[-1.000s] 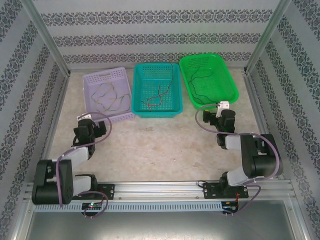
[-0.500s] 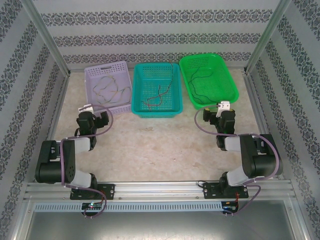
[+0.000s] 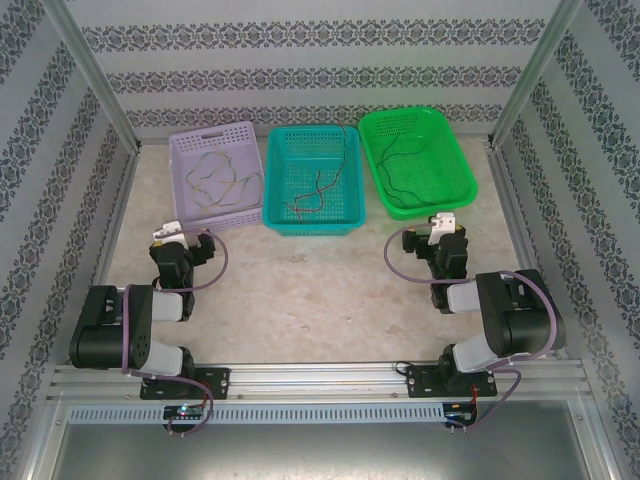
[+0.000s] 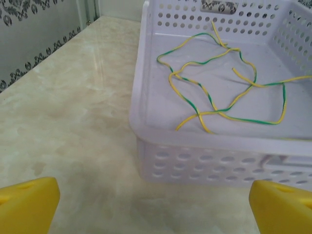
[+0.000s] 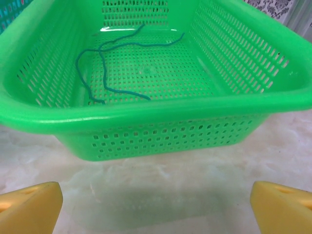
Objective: Untangle the cables
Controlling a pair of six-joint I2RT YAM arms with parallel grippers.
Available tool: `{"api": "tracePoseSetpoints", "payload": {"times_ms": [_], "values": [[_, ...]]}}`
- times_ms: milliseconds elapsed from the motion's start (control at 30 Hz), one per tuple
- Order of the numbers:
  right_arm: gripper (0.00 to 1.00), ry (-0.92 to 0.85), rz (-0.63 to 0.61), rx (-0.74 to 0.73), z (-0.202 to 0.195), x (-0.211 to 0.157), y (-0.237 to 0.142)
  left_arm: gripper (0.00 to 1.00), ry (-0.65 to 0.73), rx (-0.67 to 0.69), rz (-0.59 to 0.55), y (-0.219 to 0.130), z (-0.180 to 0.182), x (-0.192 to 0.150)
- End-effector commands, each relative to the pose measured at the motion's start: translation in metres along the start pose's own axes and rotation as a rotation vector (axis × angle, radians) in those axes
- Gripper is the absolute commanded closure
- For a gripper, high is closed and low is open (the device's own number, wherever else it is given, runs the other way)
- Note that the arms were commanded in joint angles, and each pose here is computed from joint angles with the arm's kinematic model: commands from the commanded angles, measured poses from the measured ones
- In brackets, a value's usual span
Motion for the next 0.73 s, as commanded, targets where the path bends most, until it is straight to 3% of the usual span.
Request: {"api": "tracePoseSetpoints", "payload": {"times_ms": [0, 33, 67, 100, 133, 200, 233, 300, 700], "values": [[0.02, 0.024, -0.036, -0.043, -0.003, 0.017, 0.009, 0.00, 0.054, -0.073, -0.029, 0.011, -0.016, 0.017], [0.02, 0.044, -0.028, -0.068, -0.007, 0.017, 0.011, 0.00, 0.116, -0.176, 0.013, 0.019, -0.031, 0.009], [0.02, 0.060, -0.017, -0.093, -0.011, 0.015, 0.011, 0.01, 0.183, -0.283, -0.028, 0.027, -0.048, 0.008], [0.02, 0.068, -0.011, -0.103, -0.013, 0.014, 0.011, 0.01, 0.214, -0.287, 0.011, 0.028, -0.054, 0.011], [0.02, 0.070, -0.011, -0.104, -0.013, 0.014, 0.011, 0.01, 0.216, -0.221, 0.087, 0.028, -0.050, 0.008], [0.02, 0.063, -0.031, -0.085, -0.012, 0.018, 0.011, 0.01, 0.191, -0.162, -0.004, 0.030, -0.046, 0.014], [0.02, 0.055, -0.036, -0.079, -0.010, 0.017, 0.010, 0.01, 0.183, -0.137, 0.076, 0.031, -0.043, 0.010], [0.02, 0.053, -0.031, -0.104, -0.009, 0.024, 0.016, 0.01, 0.172, -0.133, 0.037, 0.033, -0.041, 0.011], [0.02, 0.034, -0.017, -0.032, -0.004, 0.023, 0.016, 0.01, 0.171, -0.138, 0.055, 0.032, -0.041, 0.010]]}}
Point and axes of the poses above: each hand's point on the last joint's axis, 136 mm out from that joint toward the fingers, its own y axis out along the fingers, its own z axis along the line the jaws close on, x = y × z, the point moved 7 cm from there along -y, back along the fingers, and after that the axes turned 6 degrees about y, right-handed, at the moved point
